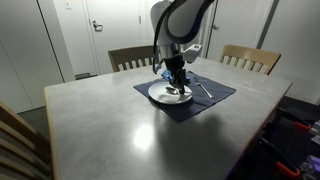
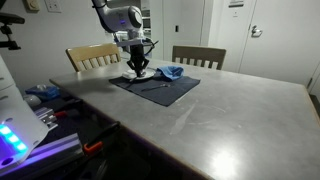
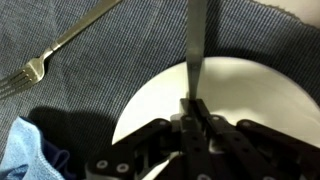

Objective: Place the spoon on the white plate

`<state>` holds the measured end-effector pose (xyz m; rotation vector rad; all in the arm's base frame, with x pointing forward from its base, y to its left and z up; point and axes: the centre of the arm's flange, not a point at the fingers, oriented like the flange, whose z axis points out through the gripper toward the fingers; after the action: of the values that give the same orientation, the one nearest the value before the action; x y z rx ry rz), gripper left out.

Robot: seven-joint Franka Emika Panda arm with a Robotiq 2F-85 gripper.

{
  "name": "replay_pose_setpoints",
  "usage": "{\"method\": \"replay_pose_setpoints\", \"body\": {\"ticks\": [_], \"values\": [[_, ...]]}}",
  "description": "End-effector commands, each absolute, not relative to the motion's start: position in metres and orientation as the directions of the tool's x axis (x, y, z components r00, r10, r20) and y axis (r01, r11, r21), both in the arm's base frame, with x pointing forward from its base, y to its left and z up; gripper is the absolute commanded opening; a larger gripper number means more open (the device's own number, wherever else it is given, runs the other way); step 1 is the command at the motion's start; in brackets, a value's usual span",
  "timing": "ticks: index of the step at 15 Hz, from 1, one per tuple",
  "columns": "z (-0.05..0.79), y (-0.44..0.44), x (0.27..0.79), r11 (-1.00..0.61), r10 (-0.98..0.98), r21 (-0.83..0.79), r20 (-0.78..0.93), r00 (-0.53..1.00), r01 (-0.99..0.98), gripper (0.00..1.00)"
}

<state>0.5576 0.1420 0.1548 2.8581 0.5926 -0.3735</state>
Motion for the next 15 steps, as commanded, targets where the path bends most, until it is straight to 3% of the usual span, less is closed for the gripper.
{"method": "replay_pose_setpoints", "body": {"ticks": [1, 2, 5, 12, 15], "values": [[0.154, 0.142, 0.568, -0.896, 0.367, 0.146, -0.284, 0.886, 0.419, 0.02], [0.153, 0.142, 0.568, -0.897, 0.366, 0.147, -0.282, 0.887, 0.417, 0.29], [0.157, 0.141, 0.569, -0.898, 0.365, 0.146, -0.278, 0.889, 0.415, 0.45], [0.185, 0.137, 0.553, -0.905, 0.36, 0.141, -0.25, 0.899, 0.401, 0.95], [0.205, 0.133, 0.549, -0.908, 0.362, 0.132, -0.237, 0.902, 0.399, 1.0]]}}
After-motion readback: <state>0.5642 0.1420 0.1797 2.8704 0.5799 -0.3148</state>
